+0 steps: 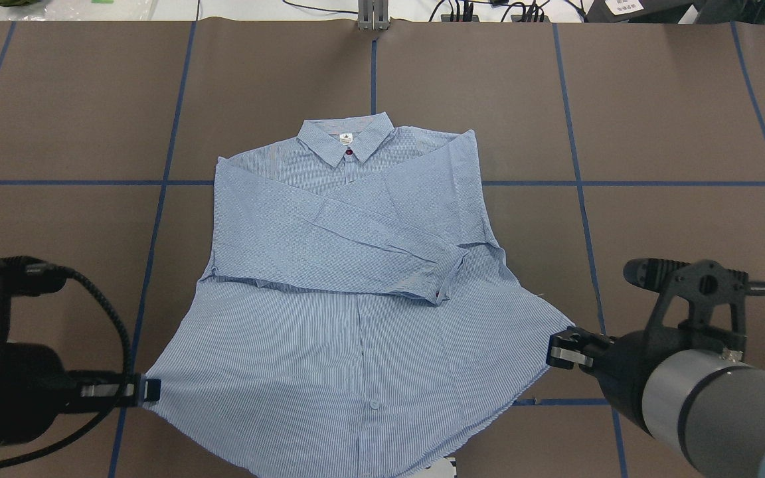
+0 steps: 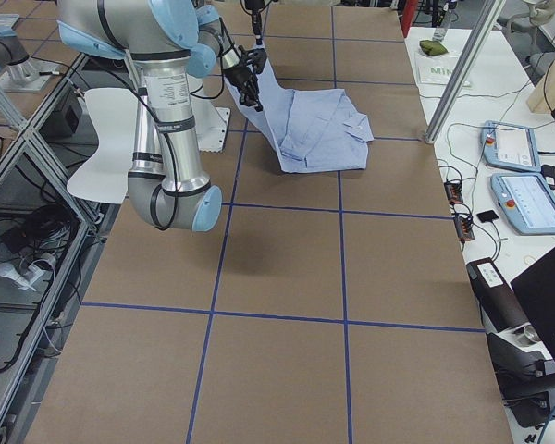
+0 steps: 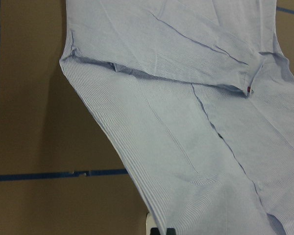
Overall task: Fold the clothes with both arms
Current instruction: 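Lift the hem with both grippers and fold it toward the collar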
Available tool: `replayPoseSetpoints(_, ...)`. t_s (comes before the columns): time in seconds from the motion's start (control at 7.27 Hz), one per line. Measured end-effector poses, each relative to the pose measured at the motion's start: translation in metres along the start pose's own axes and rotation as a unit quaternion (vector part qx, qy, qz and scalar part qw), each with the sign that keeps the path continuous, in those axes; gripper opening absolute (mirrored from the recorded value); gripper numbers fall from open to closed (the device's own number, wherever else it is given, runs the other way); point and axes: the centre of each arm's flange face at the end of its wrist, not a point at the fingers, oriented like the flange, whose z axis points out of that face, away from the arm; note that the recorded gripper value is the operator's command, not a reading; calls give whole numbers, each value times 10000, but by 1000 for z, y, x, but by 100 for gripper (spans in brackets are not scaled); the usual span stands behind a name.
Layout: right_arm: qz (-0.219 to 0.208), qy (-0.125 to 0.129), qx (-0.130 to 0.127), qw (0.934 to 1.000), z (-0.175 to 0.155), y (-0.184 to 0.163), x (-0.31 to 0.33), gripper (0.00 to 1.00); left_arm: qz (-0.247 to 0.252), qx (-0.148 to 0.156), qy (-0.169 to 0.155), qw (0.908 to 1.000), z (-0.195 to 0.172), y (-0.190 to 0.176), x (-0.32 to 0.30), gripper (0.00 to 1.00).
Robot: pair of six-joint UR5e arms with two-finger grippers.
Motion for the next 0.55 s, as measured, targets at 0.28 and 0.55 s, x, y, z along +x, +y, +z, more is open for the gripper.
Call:
replayPoseSetpoints(0.28, 36, 141, 396, 9991, 52, -46, -28, 0, 105, 540, -538, 9970, 51, -76, 4, 0)
replayPoseSetpoints(0.55, 171, 104, 685, 9974, 107, -93, -39, 0, 259, 987, -946, 9903, 68, -139, 0, 0)
